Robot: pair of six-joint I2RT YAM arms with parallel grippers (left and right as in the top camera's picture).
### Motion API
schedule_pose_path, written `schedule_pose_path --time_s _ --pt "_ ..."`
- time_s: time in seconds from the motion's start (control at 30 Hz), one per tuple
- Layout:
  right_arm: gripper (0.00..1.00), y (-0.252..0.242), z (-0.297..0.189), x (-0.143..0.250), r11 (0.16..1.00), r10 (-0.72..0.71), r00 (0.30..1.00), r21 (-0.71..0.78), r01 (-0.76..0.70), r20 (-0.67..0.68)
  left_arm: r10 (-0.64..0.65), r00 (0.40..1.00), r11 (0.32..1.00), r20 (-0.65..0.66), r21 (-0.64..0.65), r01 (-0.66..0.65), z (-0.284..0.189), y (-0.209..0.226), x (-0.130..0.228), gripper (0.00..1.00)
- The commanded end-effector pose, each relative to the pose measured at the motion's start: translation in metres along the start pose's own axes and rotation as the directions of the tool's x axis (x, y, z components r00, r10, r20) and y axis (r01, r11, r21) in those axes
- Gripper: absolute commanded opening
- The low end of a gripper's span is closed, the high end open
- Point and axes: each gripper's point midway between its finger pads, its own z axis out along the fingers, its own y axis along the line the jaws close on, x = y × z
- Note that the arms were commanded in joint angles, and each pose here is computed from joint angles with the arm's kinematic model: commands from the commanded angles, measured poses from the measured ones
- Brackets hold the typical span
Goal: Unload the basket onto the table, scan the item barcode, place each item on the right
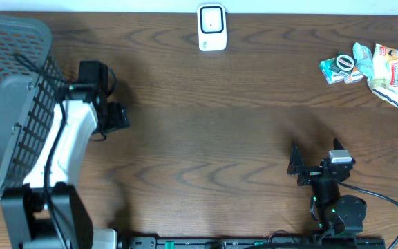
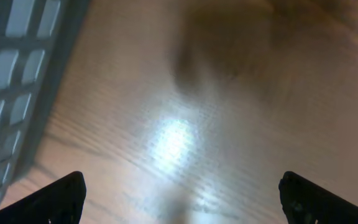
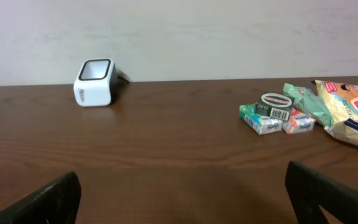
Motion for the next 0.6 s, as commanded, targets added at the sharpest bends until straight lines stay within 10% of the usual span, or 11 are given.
schedule_pose_path --time_s 0.0,0.57 --pt "0.99 -0.005 0.0 0.0 1.0 0.008 1.0 0.02 -0.008 0.002 -0.023 0.996 0.999 0.083 0.033 0.021 -0.005 0.003 0.012 0.97" --pt "0.99 -0.005 0.0 0.0 1.0 0.008 1.0 0.02 -0.008 0.002 -0.064 0.831 0.941 0.553 0.31 -0.134 -0.064 -0.009 0.04 0.98"
